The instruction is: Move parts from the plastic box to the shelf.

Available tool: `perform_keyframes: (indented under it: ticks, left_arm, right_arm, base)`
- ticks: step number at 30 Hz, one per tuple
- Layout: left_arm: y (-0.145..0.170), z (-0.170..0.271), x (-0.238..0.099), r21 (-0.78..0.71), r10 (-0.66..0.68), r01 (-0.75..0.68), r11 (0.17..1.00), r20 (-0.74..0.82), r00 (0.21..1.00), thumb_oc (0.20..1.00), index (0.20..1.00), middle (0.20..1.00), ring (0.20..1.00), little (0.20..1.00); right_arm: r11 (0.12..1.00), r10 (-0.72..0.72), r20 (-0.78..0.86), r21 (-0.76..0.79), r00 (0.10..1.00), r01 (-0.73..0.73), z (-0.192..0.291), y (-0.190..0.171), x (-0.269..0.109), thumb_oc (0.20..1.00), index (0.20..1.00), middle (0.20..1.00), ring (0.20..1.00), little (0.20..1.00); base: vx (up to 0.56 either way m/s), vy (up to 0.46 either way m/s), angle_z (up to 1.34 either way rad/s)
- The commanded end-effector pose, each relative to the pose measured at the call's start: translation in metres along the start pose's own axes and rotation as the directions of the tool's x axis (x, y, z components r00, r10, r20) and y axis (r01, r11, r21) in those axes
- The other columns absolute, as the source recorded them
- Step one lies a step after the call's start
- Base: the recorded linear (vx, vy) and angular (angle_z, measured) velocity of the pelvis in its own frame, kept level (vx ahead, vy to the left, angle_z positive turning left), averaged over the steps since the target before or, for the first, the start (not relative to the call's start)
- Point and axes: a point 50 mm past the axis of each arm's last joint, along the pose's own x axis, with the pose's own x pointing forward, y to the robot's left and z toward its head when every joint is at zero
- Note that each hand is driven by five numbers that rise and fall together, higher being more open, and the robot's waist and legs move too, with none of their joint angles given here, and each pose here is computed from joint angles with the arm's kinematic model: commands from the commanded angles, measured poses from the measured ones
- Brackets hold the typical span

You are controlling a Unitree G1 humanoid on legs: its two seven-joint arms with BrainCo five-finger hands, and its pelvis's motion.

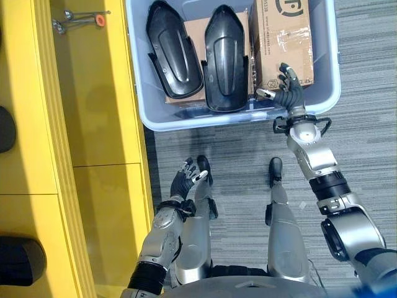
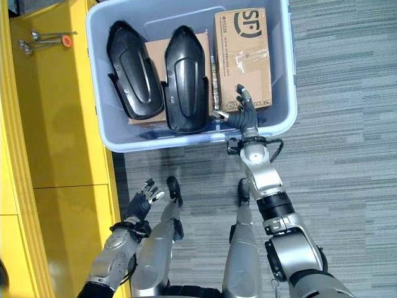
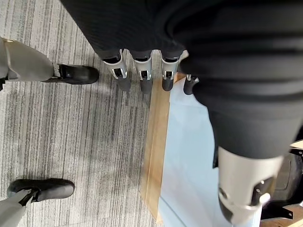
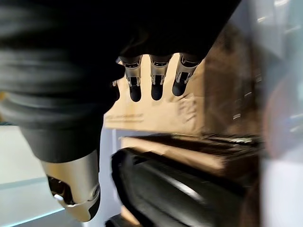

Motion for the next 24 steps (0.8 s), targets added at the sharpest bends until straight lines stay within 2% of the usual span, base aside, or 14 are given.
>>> perform_keyframes:
  ticks: [1, 13, 24]
  left_arm:
    - [0.007, 0.024, -0.004, 0.035, 0.002, -0.006, 0.999, 0.105, 0.994, 1.0, 1.0, 1.0, 1.0, 1.0]
    - [0.002, 0.031, -0.002, 0.023, -0.003, 0.0, 1.0, 0.141, 0.99, 1.0, 1.0, 1.0, 1.0, 1.0]
    - [0.001, 0.037, 0.0, 0.012, 0.01, -0.012, 1.0, 0.168, 0.986, 1.0, 1.0, 1.0, 1.0, 1.0]
  right_arm:
    - [1.0, 0.002, 0.167, -0.03, 0.986, 0.003, 0.038, 0.005, 0.013, 1.0, 1.0, 1.0, 1.0, 1.0]
    - [0.994, 0.006, 0.236, -0.107, 0.972, 0.02, 0.073, 0.012, 0.036, 1.0, 1.0, 1.0, 1.0, 1.0]
    - [0.995, -0.013, 0.186, -0.092, 0.982, 0.031, 0.067, 0.013, 0.042, 1.0, 1.0, 1.0, 1.0, 1.0]
  base:
    - [0.02, 0.006, 0.14]
    - [0.02, 0.008, 0.05]
    - [0.02, 0.016, 0.05]
